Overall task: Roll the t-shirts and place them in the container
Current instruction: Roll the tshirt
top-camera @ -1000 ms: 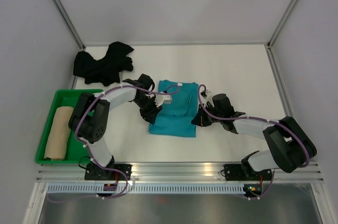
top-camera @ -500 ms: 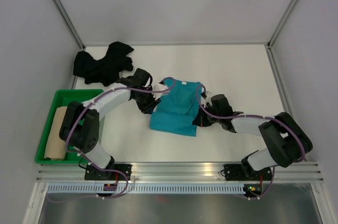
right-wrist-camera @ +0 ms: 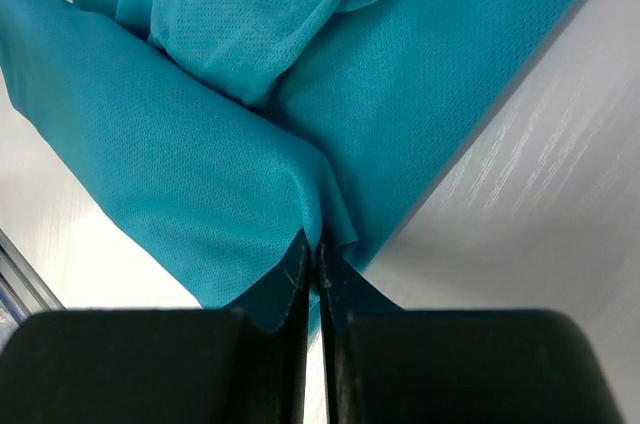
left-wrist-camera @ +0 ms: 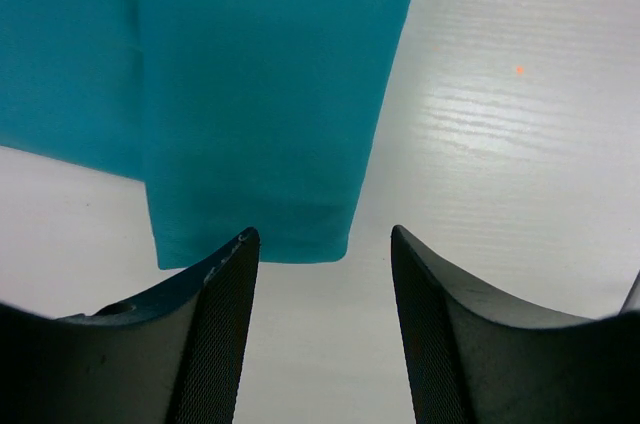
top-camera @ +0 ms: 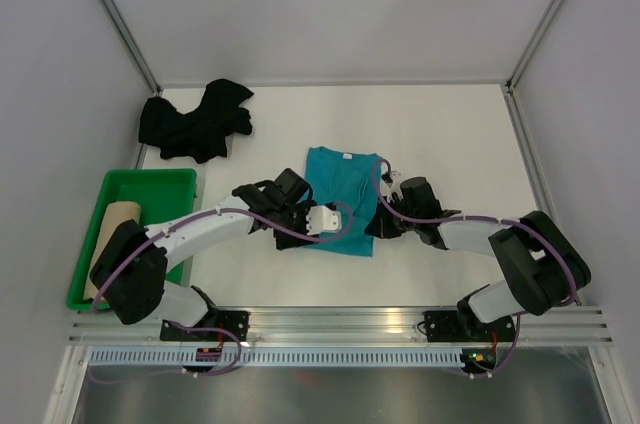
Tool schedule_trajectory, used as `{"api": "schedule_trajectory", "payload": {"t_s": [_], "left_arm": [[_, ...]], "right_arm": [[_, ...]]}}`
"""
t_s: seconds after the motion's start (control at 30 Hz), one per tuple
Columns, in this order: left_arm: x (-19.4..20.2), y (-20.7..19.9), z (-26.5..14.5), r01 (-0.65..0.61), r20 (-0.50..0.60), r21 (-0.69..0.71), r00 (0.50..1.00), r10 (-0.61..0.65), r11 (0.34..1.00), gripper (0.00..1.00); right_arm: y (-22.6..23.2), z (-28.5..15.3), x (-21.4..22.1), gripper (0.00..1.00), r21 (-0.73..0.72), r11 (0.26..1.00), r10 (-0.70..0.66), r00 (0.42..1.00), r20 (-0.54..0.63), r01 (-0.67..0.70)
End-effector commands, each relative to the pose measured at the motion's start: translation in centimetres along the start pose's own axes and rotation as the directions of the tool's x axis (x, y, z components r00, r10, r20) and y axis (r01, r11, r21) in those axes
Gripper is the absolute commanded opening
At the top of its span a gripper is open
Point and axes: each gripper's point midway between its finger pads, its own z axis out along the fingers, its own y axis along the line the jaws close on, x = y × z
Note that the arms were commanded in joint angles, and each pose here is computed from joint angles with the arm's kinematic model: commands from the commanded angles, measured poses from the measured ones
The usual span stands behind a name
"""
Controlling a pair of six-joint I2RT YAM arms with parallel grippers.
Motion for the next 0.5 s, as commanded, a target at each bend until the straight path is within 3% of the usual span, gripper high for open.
{"api": "schedule_trajectory", "payload": {"t_s": [0.0,0.33,0.43,0.47], "left_arm": [[0.9,0.8,1.1,-0.101,-0.023,-0.034,0.995,0.101,0.994,0.61],[4.1,-0.5,5.3,-0.148,-0.102,0.033,0.983,0.151,0.988,0.61],[4.9,-0.5,6.1,-0.143,-0.127,0.033,0.981,0.146,0.989,0.52],[4.9,-0.6,6.2,-0.142,-0.127,0.038,0.981,0.145,0.989,0.41]], "right_arm": [[-0.2,0.4,-0.8,0.09,0.006,1.0,-0.014,1.0,0.004,0.014],[-0.3,0.6,-0.9,0.12,0.001,0.999,-0.038,0.999,-0.01,0.038],[0.0,0.5,-1.1,0.17,-0.009,0.998,-0.056,0.998,-0.005,0.056],[-0.1,0.5,-1.2,0.18,-0.009,0.998,-0.058,0.998,-0.004,0.058]]}}
